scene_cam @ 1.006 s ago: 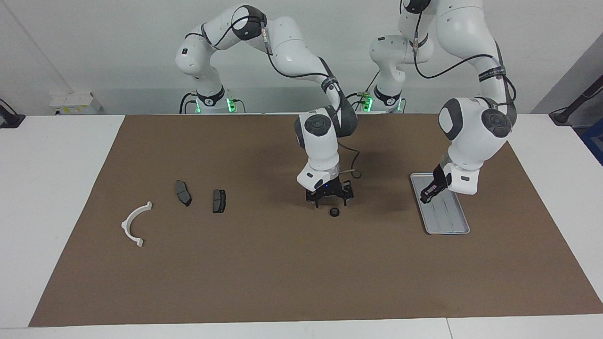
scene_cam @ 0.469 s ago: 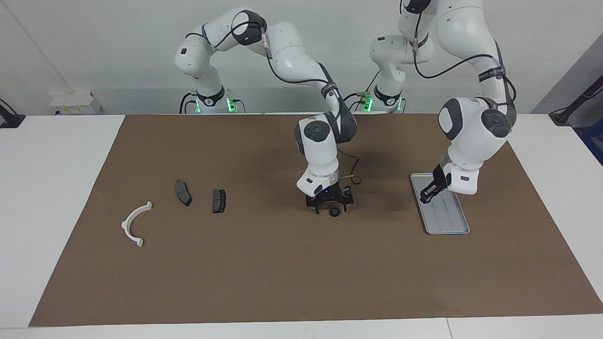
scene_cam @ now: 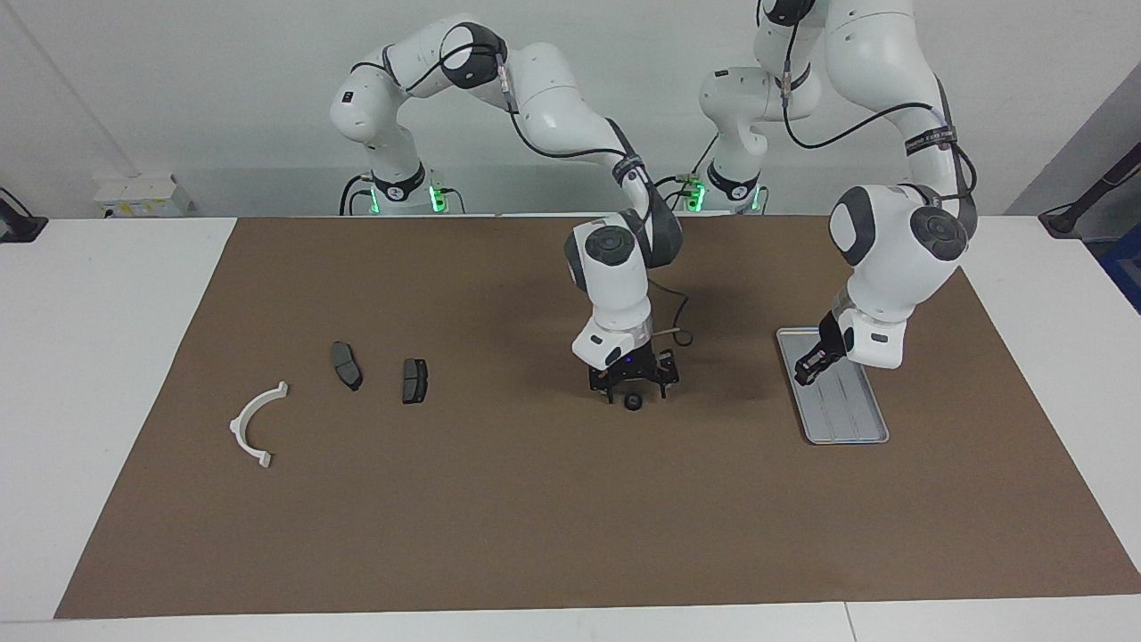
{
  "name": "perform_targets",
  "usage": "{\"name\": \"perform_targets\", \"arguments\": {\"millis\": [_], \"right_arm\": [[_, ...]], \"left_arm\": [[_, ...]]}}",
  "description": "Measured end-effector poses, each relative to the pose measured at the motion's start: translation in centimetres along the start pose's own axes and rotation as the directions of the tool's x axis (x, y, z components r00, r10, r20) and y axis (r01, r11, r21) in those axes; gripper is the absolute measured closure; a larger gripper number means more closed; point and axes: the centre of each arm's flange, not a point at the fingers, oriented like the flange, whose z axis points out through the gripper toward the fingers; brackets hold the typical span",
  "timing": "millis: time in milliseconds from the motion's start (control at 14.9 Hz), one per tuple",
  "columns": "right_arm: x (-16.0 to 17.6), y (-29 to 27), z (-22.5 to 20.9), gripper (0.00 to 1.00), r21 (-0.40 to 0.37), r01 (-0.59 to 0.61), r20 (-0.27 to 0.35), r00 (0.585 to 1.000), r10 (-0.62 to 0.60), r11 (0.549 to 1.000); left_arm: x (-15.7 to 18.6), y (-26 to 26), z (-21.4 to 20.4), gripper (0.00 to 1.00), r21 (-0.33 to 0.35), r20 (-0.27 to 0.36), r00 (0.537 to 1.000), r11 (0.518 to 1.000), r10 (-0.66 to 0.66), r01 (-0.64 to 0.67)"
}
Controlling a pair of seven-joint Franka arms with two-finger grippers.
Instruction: Place bearing gear from tray to pile
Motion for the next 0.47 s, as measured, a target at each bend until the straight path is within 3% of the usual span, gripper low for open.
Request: {"name": "perform_targets", "arguments": {"millis": [134, 469], "right_arm": [[0.07, 0.09, 0.06, 0.10, -0.001, -0.001, -0.001, 1.000, 0.001, 1.000], [0.08, -0.10, 0.06, 0.59, 0.001, 0.002, -0.004, 1.000, -0.002, 1.000]], "left_arm": [[0.00, 0.00, 0.00, 0.76, 0.000, 0.000, 1.000, 1.000, 0.000, 0.000], [0.00, 0.00, 0.00, 0.76, 0.000, 0.000, 1.000, 1.000, -0.001, 0.001]]}}
